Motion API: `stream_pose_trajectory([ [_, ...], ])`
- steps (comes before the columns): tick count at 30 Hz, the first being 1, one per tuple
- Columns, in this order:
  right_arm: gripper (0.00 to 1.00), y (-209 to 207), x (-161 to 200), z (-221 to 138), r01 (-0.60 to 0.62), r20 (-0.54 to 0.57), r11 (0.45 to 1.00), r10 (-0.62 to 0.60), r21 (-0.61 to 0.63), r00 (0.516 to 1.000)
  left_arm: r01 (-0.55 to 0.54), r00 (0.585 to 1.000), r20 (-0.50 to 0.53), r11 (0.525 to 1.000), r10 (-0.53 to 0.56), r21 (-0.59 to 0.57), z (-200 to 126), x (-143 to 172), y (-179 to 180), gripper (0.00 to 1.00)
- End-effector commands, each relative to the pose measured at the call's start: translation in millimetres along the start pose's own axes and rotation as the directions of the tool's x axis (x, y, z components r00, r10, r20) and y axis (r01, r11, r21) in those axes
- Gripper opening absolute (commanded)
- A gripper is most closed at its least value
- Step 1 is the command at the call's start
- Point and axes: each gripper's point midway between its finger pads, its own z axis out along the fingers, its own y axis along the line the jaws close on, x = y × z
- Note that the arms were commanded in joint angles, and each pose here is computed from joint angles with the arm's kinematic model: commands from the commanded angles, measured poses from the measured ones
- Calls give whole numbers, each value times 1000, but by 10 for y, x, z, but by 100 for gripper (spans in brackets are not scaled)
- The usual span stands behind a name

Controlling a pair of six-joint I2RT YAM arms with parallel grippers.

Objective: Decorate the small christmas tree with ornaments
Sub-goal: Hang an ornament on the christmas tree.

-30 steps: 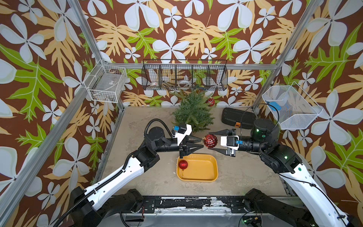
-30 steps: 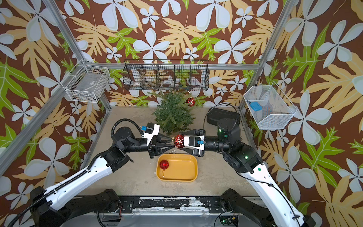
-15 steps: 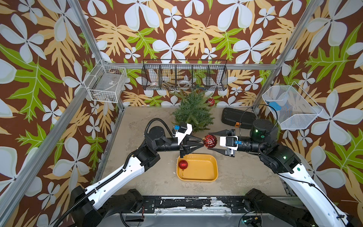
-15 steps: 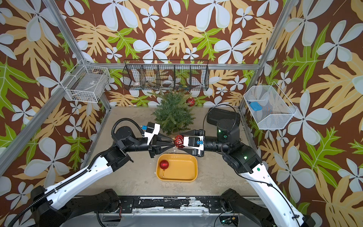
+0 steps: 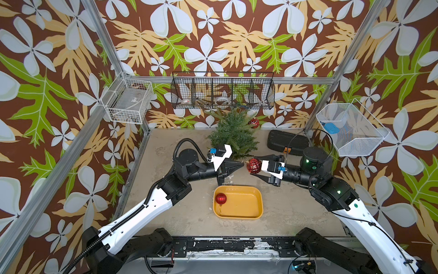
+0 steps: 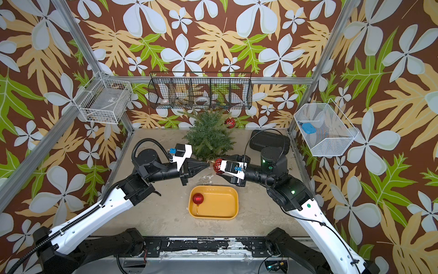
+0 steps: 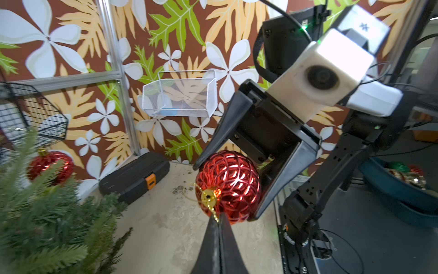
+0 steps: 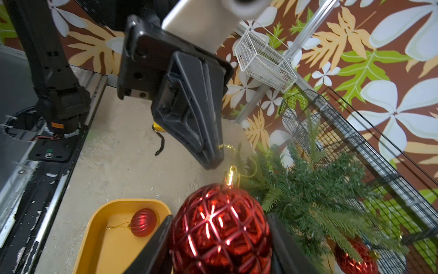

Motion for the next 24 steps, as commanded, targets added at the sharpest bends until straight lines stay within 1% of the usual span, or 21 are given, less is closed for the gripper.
stream_pose_trajectory([
  [1, 41, -229, 7, 0, -38, 10, 991, 37, 132, 999, -71, 995, -75, 992, 63, -105, 43, 85, 222, 0],
  [6, 41, -361, 134, 42, -87, 16, 975, 86, 205, 996, -129, 984, -137, 983, 111, -134, 182, 108, 390, 0],
  [9, 41, -476, 228, 39, -114, 19, 962, 113, 247, 993, -179, 970, -192, 974, 150, -142, 267, 147, 493, 0],
  [15, 41, -694, 566, 15, -144, -17, 941, 156, 306, 988, -296, 919, -322, 937, 227, -184, 365, 298, 761, 0],
  [20, 41, -759, 718, 40, -143, -26, 939, 159, 312, 987, -361, 872, -423, 907, 246, -216, 470, 509, 1014, 0],
  [24, 41, -777, 817, 125, -159, -25, 937, 175, 310, 984, -394, 846, -471, 887, 248, -242, 535, 604, 1176, 0],
])
